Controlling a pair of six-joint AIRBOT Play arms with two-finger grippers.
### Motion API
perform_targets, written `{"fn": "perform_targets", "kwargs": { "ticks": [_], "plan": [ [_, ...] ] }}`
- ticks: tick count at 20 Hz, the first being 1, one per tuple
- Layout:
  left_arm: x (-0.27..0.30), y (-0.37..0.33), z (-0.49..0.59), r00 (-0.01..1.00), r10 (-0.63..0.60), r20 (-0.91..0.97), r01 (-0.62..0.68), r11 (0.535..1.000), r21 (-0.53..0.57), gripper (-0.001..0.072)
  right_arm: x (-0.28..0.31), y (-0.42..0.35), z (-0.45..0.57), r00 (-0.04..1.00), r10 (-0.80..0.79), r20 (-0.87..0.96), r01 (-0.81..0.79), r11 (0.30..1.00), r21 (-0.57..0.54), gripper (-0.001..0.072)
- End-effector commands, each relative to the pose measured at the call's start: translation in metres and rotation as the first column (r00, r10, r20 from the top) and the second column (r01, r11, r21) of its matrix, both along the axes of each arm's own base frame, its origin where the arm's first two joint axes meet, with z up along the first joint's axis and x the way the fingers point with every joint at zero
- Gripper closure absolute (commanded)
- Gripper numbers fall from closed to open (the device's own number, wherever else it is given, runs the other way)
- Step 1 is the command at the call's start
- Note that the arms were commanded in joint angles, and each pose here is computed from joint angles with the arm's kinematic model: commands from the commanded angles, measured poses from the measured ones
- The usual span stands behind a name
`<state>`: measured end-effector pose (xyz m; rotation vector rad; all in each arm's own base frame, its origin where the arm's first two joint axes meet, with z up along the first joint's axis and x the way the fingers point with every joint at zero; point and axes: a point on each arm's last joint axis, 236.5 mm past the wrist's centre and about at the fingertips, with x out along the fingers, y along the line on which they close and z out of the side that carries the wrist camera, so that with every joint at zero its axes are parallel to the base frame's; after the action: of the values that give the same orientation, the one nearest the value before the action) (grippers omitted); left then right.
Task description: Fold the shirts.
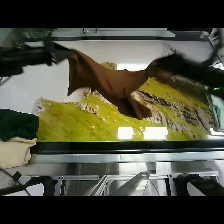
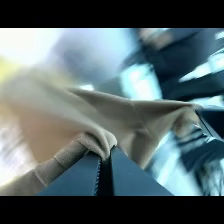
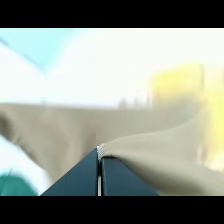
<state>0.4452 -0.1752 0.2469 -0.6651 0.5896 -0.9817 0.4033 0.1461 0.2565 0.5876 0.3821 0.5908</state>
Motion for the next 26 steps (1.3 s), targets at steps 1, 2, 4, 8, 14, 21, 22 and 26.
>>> {"fn": "perform_targets", "kwargs": {
  "ticks": [1, 2, 4, 8, 14, 21, 22, 26],
  "plan": [
    [-0.097, 0.013, 0.148, 0.943, -0.014, 0.332, 0.068, 0.986, -0.152, 0.069, -0.087, -0.044, 0.152, 0.901, -0.103, 0.42, 0.163, 0.98, -0.11, 0.0696],
    [-0.126, 0.014, 0.174, 0.914, -0.001, 0.407, 0.064, 0.988, -0.14, 0.069, -0.116, -0.052, 0.183, 0.848, -0.127, 0.515, 0.23, 0.963, -0.14, 0.0697],
    [-0.175, 0.015, 0.211, 0.847, 0.048, 0.53, 0.01, 0.994, -0.107, 0.069, -0.162, -0.065, 0.23, 0.733, -0.176, 0.657, 0.362, 0.918, -0.159, 0.0697],
    [-0.221, 0.031, 0.256, 0.709, 0.214, 0.672, -0.182, 0.976, -0.118, 0.0689, -0.178, -0.075, 0.249, 0.669, -0.205, 0.714, 0.442, 0.882, -0.161, 0.0697],
    [-0.151, 0.043, 0.185, 0.848, 0.19, 0.494, -0.239, 0.97, 0.036, 0.0689, -0.04, -0.064, 0.146, 0.914, -0.118, 0.388, 0.209, 0.957, -0.203, 0.0697],
    [0.034, 0.023, -0.053, 0.989, 0.138, -0.049, -0.128, 0.977, 0.172, 0.0689, 0.132, -0.019, -0.105, 0.989, -0.077, -0.124, 0.054, 0.982, -0.182, 0.0697],
    [0.054, 0.031, -0.088, 0.981, 0.154, -0.119, -0.132, 0.976, 0.174, 0.069, 0.145, -0.019, -0.136, 0.98, -0.096, -0.175, 0.065, 0.983, -0.172, 0.0696],
    [0.087, 0.079, -0.147, 0.96, 0.136, -0.246, -0.098, 0.982, 0.158, 0.0061, 0.157, -0.03, -0.169, 0.965, -0.107, -0.239, 0.069, 0.984, -0.161, 0.0139]
  ]
}}
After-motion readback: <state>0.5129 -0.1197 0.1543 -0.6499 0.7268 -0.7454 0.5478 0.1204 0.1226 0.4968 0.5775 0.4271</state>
